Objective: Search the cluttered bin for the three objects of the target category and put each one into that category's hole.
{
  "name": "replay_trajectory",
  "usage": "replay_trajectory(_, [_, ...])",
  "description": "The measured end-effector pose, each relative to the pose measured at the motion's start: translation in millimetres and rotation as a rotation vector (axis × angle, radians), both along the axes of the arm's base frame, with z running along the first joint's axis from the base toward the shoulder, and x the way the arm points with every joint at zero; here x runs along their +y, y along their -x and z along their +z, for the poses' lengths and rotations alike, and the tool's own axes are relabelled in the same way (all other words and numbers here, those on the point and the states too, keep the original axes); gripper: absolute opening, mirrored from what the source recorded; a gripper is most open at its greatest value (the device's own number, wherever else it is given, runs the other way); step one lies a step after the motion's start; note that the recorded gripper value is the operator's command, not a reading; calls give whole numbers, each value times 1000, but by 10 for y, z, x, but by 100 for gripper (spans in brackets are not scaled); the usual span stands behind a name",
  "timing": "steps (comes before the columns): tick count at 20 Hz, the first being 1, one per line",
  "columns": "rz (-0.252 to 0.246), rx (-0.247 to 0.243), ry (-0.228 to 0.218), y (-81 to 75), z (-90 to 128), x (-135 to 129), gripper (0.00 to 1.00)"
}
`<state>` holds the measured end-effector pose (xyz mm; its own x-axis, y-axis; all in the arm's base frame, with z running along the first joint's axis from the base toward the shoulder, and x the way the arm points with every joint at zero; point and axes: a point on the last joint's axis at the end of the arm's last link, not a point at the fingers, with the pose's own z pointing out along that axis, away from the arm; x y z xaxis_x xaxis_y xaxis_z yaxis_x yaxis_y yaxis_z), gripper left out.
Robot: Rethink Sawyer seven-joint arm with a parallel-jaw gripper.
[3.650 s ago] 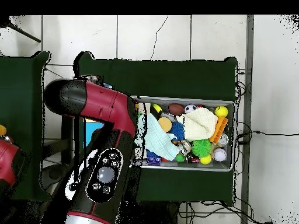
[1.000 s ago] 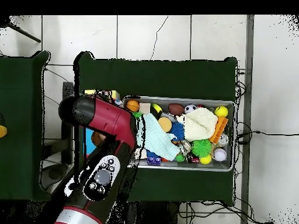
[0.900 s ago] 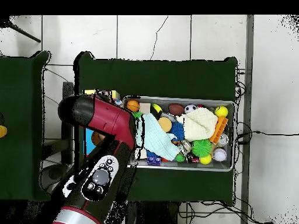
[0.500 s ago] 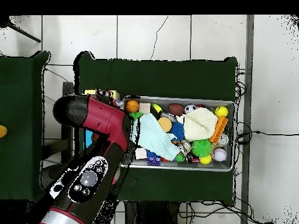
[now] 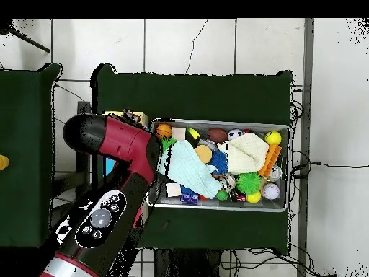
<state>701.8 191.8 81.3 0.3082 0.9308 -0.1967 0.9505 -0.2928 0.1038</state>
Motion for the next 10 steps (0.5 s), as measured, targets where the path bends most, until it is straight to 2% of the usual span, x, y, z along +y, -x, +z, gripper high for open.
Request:
replay_trajectory(3, [-31,22,0,-12,2,7,0])
replay_trajectory(10, [-58,73,6,-96,-2,21,0])
